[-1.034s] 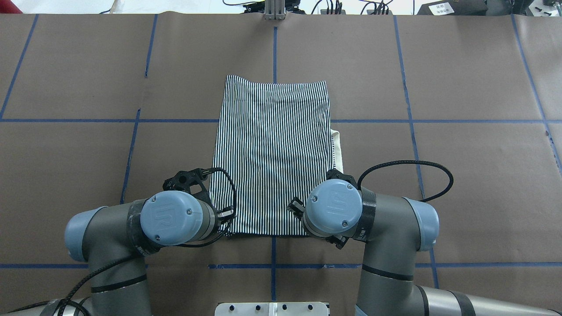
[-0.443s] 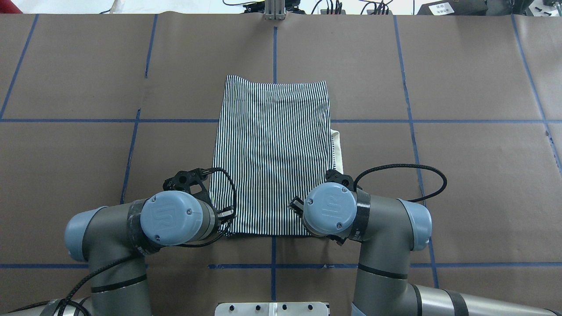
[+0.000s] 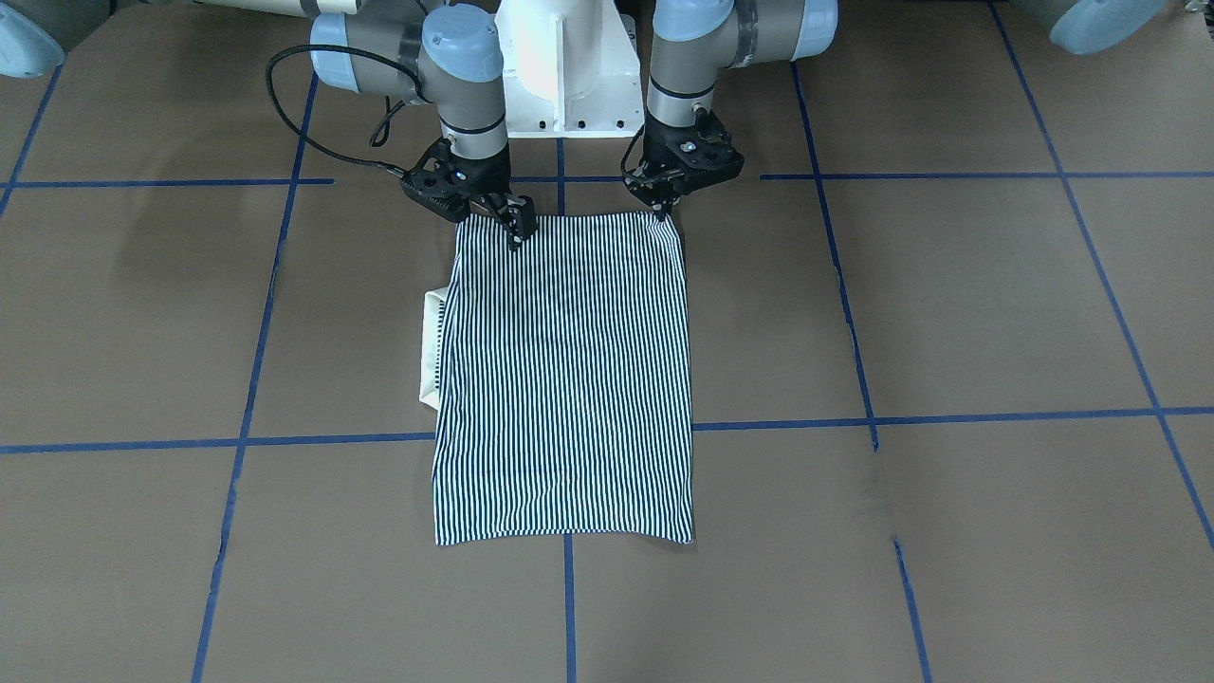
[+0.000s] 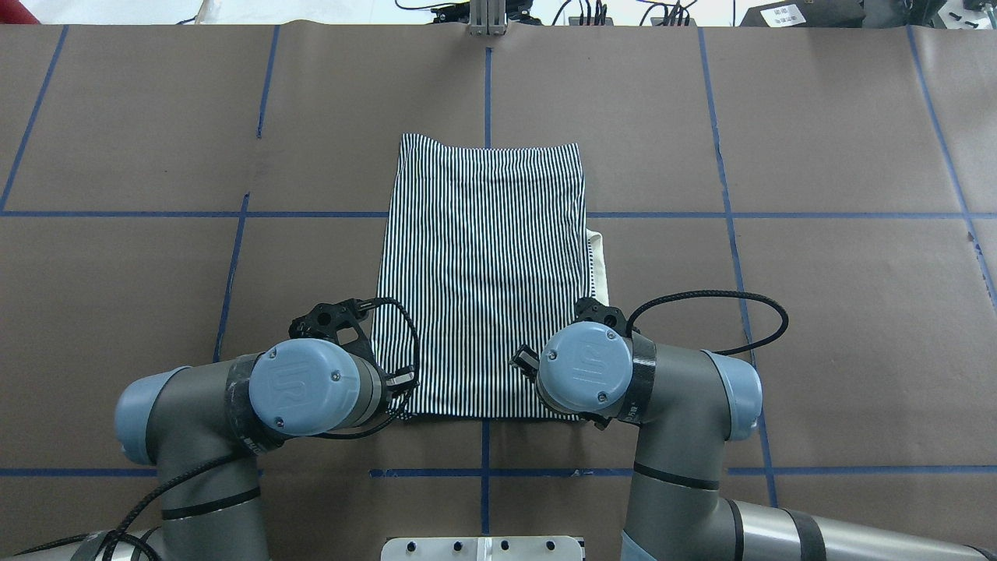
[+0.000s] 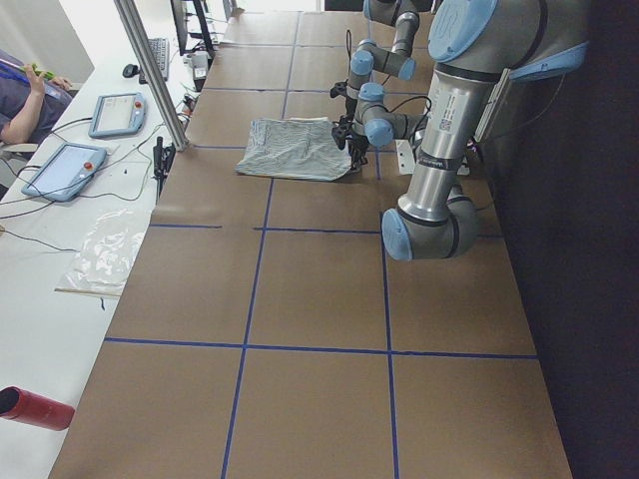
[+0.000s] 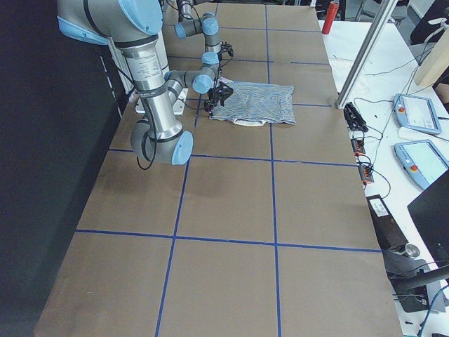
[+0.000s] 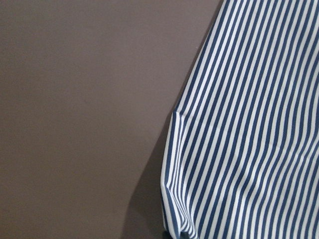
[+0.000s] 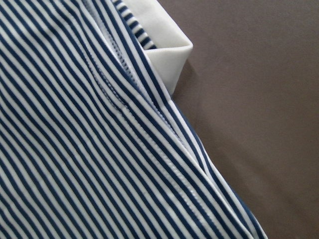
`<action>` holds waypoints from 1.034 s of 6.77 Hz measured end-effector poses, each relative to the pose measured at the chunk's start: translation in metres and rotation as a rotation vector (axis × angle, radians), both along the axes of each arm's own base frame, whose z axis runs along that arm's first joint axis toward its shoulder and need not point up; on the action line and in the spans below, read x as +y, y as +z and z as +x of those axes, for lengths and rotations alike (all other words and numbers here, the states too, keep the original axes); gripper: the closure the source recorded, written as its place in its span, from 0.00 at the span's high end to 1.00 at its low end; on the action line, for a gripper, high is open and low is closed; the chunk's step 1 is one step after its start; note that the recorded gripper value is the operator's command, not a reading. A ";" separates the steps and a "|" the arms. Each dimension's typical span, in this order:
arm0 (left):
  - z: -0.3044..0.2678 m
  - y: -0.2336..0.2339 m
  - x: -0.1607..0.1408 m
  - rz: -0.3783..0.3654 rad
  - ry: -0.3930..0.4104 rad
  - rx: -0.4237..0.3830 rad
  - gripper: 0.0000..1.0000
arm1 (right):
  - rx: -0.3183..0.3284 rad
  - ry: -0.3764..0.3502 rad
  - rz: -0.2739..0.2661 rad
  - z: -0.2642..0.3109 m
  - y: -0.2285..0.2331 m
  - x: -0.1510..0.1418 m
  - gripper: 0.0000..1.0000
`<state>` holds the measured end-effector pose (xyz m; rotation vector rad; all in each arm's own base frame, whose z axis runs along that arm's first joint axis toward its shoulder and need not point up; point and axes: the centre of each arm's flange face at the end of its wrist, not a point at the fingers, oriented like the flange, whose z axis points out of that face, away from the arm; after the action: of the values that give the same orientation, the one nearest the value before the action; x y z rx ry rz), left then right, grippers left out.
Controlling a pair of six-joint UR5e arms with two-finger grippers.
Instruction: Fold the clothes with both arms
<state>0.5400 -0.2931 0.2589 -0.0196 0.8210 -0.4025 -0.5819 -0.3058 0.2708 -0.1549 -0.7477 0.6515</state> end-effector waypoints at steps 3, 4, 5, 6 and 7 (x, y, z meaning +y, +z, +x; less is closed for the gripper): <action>0.000 -0.001 0.000 0.000 0.000 0.001 0.00 | 0.010 0.002 -0.003 -0.001 0.005 -0.002 1.00; 0.000 -0.001 0.000 -0.001 0.000 0.002 0.00 | 0.012 0.002 -0.004 -0.001 0.006 -0.002 0.97; -0.001 -0.001 0.000 -0.001 -0.001 0.003 0.00 | 0.013 0.004 -0.005 -0.001 0.007 -0.003 0.75; -0.001 -0.002 0.001 -0.002 -0.001 0.005 0.00 | 0.014 0.006 -0.007 0.000 0.008 -0.005 0.52; -0.002 -0.003 0.001 -0.002 -0.002 0.007 0.00 | 0.015 0.010 -0.008 0.001 0.008 -0.007 0.38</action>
<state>0.5380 -0.2925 0.2560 -0.0224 0.8273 -0.4052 -0.5813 -0.3127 0.2789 -0.1532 -0.7317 0.6642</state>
